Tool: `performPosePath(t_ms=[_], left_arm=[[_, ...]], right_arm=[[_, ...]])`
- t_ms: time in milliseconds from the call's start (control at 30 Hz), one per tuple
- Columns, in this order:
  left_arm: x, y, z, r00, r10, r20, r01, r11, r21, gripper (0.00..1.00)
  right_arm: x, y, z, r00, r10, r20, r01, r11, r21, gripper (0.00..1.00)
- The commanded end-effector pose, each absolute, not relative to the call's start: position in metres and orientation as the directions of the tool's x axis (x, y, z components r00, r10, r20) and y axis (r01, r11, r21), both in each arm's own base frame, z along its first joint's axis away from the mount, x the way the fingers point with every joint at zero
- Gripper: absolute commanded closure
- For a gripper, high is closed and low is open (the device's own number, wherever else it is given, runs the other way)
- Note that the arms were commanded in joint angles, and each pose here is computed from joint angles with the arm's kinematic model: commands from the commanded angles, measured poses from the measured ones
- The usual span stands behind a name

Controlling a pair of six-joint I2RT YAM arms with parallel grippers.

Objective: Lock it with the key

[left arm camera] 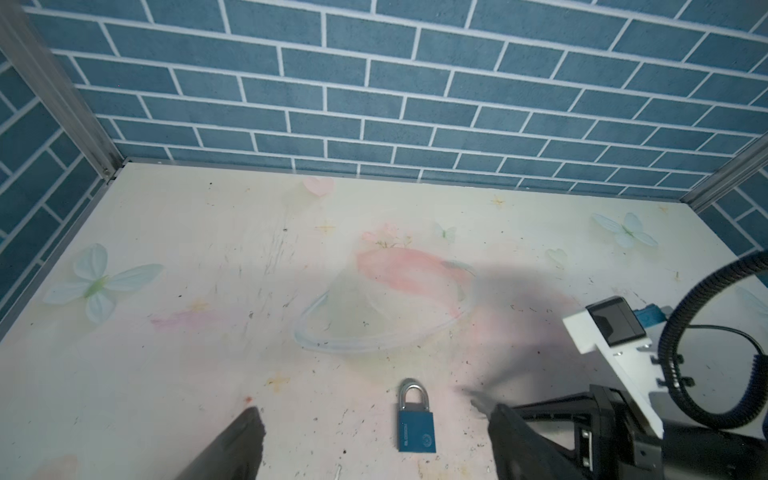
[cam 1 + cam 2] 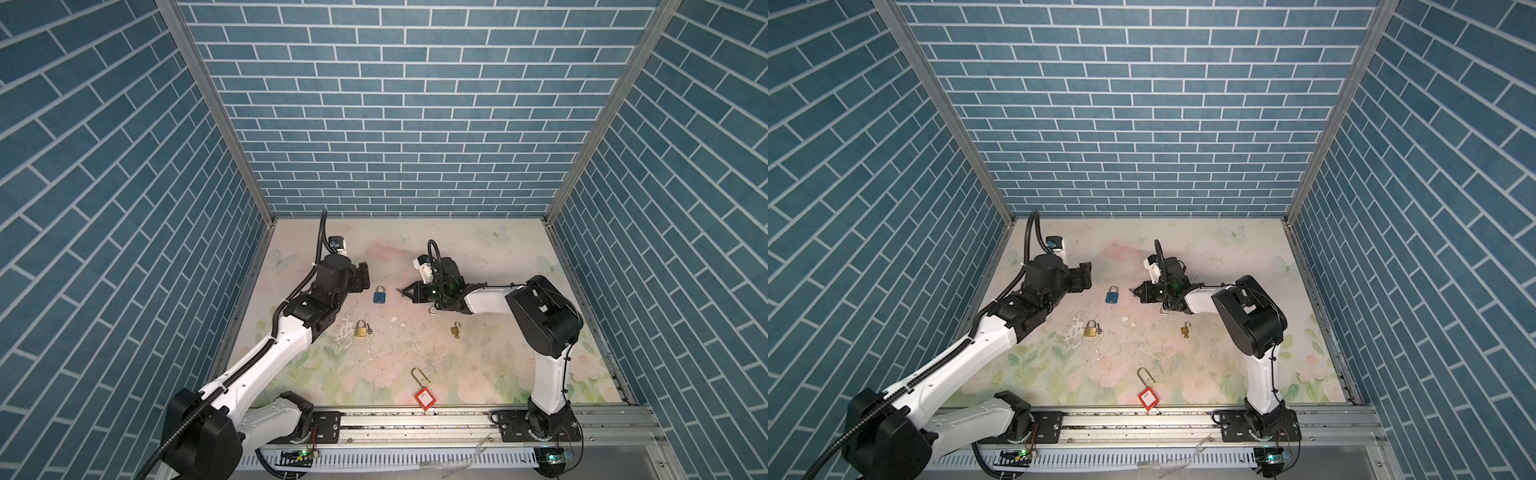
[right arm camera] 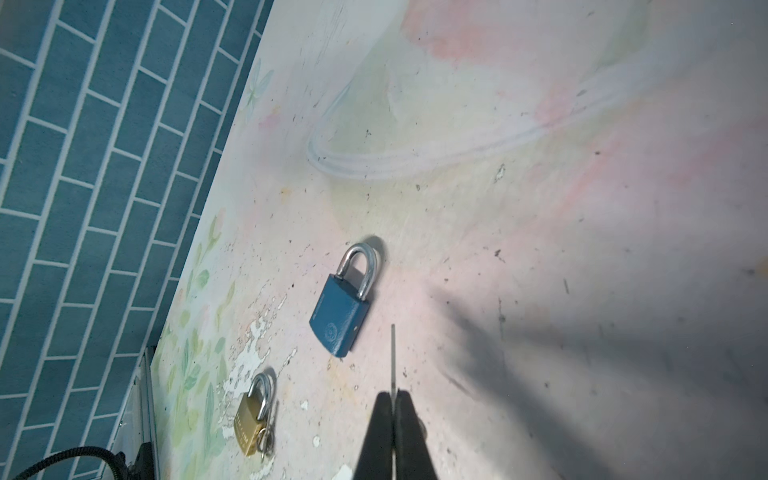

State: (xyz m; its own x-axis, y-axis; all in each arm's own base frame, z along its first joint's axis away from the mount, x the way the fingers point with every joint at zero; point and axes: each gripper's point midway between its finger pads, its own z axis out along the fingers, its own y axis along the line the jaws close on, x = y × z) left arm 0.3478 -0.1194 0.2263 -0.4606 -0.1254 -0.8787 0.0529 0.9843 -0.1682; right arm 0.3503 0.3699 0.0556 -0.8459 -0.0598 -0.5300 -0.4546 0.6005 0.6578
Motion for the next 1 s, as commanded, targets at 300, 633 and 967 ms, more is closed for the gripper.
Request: performPosePath(t_ms=[300, 633, 967], left_arm=[[0.338, -0.121, 0.24, -0.379, -0.165, -0.911, 0.138, 0.963, -0.232, 0.14], [0.337, -0.12, 0.241, -0.373, -0.159, -0.914, 0.144, 0.963, -0.226, 0.14], [0.338, -0.121, 0.241, -0.373, -0.168, -0.913, 0.145, 0.961, -0.236, 0.14]], right_arm=[[0.354, 0.4, 0.028, -0.898, -0.108, -0.427, -0.406, 0.578, 0.708, 1.0], [0.352, 0.41, 0.016, -0.908, -0.126, -0.4, -0.395, 0.576, 0.716, 0.99], [0.342, 0.416, 0.013, -0.911, -0.146, -0.385, -0.396, 0.566, 0.723, 0.93]])
